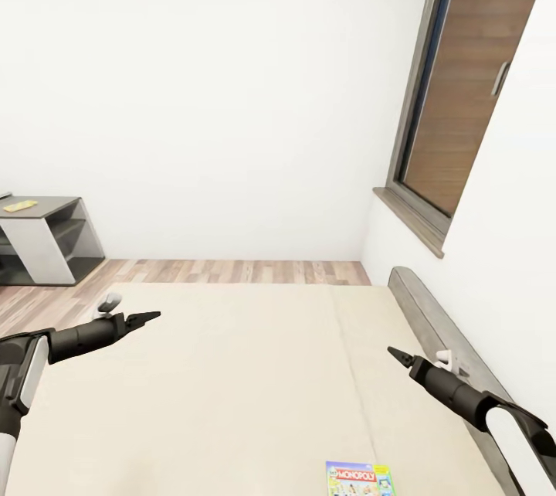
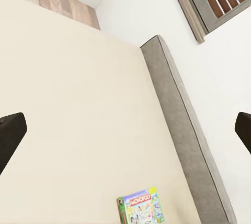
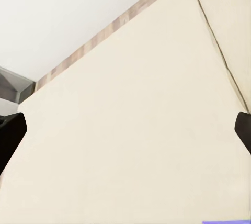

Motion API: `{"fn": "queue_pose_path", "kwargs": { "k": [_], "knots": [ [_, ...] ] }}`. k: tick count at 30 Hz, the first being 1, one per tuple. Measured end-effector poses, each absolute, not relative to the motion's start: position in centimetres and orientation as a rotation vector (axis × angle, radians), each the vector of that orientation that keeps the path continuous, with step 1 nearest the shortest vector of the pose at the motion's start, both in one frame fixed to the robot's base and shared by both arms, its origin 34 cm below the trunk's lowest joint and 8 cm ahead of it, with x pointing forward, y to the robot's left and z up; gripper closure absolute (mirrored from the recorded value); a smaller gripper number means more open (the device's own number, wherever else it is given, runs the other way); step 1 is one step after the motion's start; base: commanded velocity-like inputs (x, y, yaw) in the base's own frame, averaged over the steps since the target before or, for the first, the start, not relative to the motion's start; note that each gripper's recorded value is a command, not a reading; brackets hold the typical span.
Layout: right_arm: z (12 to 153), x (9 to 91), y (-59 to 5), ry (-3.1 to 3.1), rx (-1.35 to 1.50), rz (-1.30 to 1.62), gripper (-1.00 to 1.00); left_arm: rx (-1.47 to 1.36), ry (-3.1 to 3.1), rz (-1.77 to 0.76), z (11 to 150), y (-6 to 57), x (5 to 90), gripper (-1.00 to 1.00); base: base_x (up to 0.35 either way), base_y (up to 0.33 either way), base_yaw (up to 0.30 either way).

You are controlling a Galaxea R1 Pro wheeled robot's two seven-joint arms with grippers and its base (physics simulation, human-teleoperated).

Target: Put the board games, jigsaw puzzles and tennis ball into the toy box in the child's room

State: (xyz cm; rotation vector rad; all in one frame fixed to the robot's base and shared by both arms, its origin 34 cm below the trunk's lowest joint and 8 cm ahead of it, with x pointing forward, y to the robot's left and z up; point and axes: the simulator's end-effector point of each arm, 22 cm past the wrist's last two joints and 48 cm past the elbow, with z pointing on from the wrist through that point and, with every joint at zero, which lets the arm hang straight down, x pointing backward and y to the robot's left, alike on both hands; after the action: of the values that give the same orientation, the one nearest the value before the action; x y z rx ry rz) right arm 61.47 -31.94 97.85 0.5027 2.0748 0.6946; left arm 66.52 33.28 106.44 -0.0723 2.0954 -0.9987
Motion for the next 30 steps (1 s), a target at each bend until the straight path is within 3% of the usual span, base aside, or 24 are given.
{"fn": "queue_pose_path", "kwargs": {
  "k": [30],
  "knots": [
    [98.3,62.8,-32.2,2.085,0.508,0.658,-1.00,-0.073,2.093,-0.999,106.5,33.3,66.5,-1.00,0.000,-0.001,0.000]
  ]
}}
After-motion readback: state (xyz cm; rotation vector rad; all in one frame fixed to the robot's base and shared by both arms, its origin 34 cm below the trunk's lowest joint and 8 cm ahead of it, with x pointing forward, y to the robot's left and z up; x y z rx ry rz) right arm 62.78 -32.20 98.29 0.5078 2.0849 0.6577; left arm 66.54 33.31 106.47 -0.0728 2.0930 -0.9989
